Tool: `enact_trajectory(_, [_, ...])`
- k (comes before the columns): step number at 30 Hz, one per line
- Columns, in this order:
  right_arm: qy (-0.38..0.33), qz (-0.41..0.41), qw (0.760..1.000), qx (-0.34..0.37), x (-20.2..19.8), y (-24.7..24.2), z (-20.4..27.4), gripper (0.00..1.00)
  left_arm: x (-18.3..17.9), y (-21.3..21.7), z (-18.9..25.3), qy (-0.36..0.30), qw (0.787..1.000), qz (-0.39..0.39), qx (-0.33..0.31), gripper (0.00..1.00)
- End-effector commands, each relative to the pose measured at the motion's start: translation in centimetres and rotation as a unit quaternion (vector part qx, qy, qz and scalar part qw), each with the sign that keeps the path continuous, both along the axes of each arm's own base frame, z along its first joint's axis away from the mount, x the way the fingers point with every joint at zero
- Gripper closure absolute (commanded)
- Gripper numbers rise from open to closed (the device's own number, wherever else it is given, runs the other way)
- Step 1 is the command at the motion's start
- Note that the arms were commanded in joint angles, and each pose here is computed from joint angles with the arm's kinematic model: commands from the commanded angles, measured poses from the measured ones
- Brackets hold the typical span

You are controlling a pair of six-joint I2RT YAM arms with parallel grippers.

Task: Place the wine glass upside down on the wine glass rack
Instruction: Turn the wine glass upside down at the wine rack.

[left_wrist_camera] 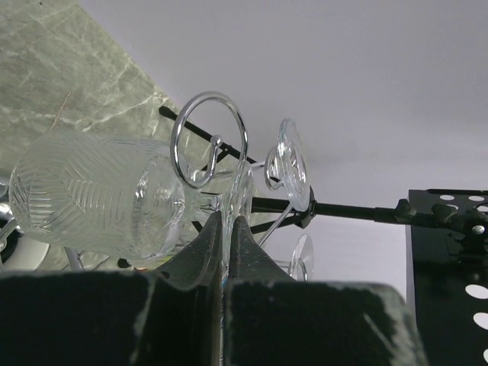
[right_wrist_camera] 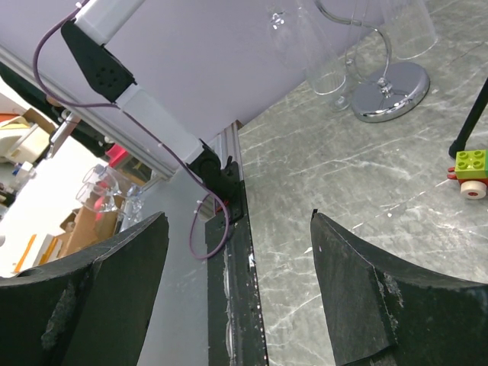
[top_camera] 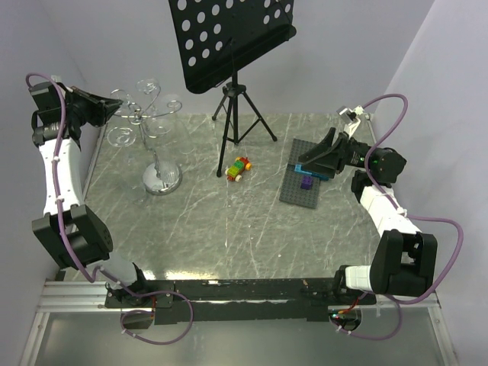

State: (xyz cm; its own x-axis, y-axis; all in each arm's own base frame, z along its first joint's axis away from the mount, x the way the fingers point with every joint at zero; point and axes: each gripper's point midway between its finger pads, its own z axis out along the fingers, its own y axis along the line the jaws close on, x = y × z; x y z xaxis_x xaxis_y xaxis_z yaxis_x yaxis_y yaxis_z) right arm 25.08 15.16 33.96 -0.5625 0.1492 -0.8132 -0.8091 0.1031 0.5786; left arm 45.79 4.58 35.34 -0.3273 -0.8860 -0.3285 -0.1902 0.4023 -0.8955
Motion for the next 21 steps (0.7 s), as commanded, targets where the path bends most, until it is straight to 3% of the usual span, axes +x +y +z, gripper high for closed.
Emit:
enact_trajectory(1, [-0.174, 0.074, 0.974, -0.125, -3.2, -0.7, -2.7, 0.19, 0.8, 1.3, 1.9, -0.024, 0.999, 0.020, 0.011, 0.99])
enact_trajectory(21, [-0.172, 0.073, 0.975, -0.121, -3.1, -0.7, -2.9, 0.19, 2.8, 2.5, 2.4, -0.046, 0.998, 0.045, -0.012, 0.99])
